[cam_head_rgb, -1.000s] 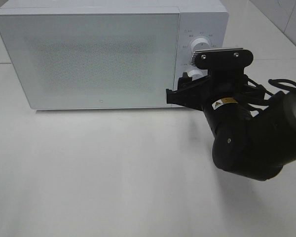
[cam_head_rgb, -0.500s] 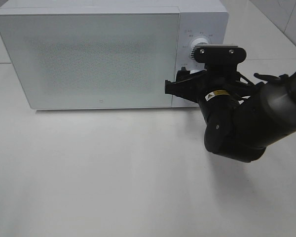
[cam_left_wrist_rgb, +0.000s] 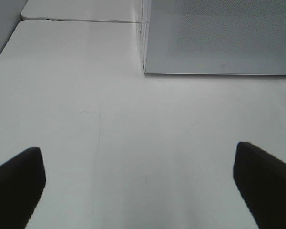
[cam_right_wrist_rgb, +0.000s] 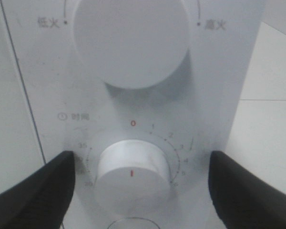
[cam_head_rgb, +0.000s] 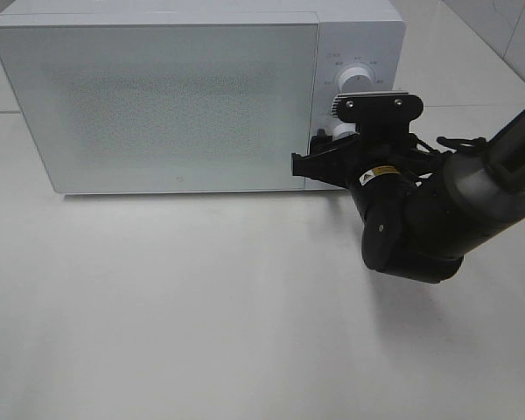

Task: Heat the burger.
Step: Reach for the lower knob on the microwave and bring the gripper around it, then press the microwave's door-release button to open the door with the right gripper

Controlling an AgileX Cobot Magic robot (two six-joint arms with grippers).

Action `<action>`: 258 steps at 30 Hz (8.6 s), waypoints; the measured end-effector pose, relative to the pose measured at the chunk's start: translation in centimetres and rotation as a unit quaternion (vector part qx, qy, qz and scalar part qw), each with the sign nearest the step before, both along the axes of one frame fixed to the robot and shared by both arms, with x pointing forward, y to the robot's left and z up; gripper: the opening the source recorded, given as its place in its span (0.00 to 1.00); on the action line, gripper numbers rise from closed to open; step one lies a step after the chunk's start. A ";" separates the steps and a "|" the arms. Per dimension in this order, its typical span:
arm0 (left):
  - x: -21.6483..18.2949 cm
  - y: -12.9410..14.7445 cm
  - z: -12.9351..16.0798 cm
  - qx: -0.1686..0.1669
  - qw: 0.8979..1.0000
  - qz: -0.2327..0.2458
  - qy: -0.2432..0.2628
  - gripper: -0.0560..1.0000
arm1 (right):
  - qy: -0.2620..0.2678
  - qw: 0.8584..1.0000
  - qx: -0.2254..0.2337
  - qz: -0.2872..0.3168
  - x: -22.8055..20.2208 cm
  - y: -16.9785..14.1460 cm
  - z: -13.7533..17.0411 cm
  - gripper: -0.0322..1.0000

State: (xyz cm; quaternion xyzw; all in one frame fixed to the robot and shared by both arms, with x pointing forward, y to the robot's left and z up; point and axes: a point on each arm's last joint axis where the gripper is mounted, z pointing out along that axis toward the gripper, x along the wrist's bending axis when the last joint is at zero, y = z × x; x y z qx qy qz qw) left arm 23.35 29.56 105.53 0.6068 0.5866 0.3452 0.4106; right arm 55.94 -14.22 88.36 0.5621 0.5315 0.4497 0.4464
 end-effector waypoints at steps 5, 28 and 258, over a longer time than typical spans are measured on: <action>0.0 0.0 0.0 0.000 1.000 0.000 0.000 1.00 | 0.001 1.000 0.002 0.000 0.0 0.0 0.0 0.75; 0.0 0.0 0.0 0.000 1.000 0.000 0.000 1.00 | 0.005 1.000 0.003 0.014 0.0 0.1 -0.1 0.44; 0.0 0.0 0.0 0.000 1.000 0.000 0.000 1.00 | 0.182 0.978 0.047 0.095 -32.9 -14.7 16.6 0.76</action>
